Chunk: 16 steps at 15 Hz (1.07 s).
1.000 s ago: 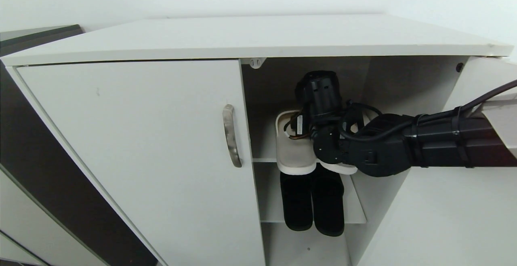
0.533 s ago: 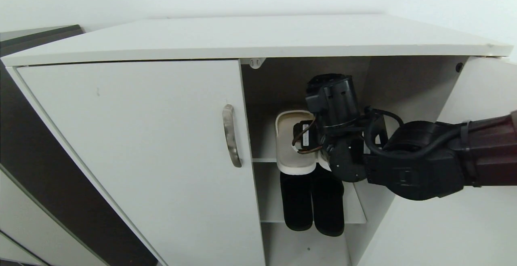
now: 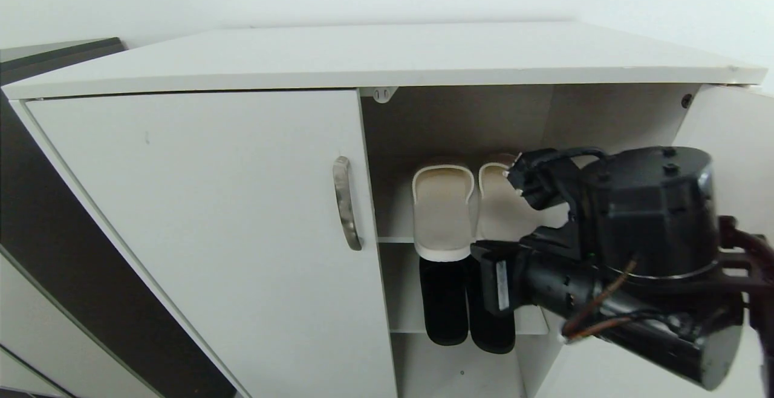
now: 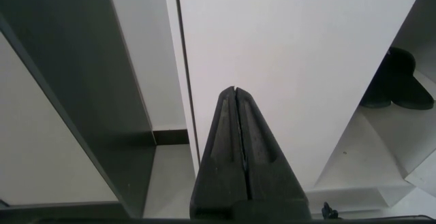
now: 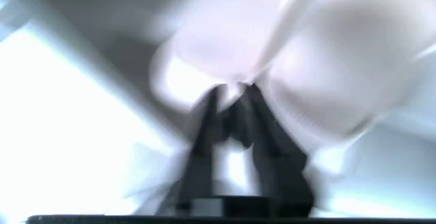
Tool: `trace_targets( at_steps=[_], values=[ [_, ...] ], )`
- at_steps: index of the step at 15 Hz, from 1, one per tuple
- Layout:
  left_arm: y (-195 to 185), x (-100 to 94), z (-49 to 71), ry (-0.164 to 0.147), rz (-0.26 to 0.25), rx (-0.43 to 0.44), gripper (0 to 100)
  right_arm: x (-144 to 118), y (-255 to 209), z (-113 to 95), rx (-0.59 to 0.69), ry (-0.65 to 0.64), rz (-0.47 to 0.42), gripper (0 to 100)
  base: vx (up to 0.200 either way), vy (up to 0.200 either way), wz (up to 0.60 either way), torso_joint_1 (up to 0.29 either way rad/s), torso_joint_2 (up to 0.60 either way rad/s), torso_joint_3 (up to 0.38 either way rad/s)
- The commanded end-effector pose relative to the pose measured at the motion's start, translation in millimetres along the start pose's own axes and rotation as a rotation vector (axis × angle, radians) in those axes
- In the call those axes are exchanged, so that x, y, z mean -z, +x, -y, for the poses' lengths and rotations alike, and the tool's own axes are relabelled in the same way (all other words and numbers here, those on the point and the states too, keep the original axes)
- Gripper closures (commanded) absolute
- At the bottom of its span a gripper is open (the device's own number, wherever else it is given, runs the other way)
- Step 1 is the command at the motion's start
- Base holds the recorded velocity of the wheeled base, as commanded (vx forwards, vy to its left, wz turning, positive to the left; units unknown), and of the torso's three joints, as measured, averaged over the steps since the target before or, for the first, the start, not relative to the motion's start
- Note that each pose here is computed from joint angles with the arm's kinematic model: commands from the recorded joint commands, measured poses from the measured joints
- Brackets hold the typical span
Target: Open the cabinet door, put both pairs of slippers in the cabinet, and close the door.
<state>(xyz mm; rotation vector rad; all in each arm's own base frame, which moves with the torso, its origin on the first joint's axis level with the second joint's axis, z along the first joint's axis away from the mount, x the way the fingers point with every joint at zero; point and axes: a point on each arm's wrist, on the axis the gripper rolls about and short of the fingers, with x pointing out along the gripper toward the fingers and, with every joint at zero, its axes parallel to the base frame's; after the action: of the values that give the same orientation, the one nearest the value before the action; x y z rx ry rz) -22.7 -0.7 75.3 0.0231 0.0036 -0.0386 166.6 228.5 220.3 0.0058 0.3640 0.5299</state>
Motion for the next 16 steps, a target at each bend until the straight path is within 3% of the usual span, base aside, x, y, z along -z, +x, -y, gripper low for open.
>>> trace_targets(
  at_steps=[1,6,16],
  values=[
    [0,0.1,0.0,-0.002,-0.001,0.0,100,5,-35,18,-0.114,0.018,0.043,100,0.0,0.0,0.0,0.0,0.0,0.0],
    [0,0.1,0.0,-0.002,-0.001,0.0,100,12,-30,23,-0.152,-0.03,0.075,100,0.0,0.0,0.0,0.0,0.0,0.0],
    [0,-0.1,0.0,0.0,0.001,0.0,100,15,-25,22,-0.146,-0.038,0.057,100,-0.2,0.0,0.0,0.002,0.0,0.002]
  ],
)
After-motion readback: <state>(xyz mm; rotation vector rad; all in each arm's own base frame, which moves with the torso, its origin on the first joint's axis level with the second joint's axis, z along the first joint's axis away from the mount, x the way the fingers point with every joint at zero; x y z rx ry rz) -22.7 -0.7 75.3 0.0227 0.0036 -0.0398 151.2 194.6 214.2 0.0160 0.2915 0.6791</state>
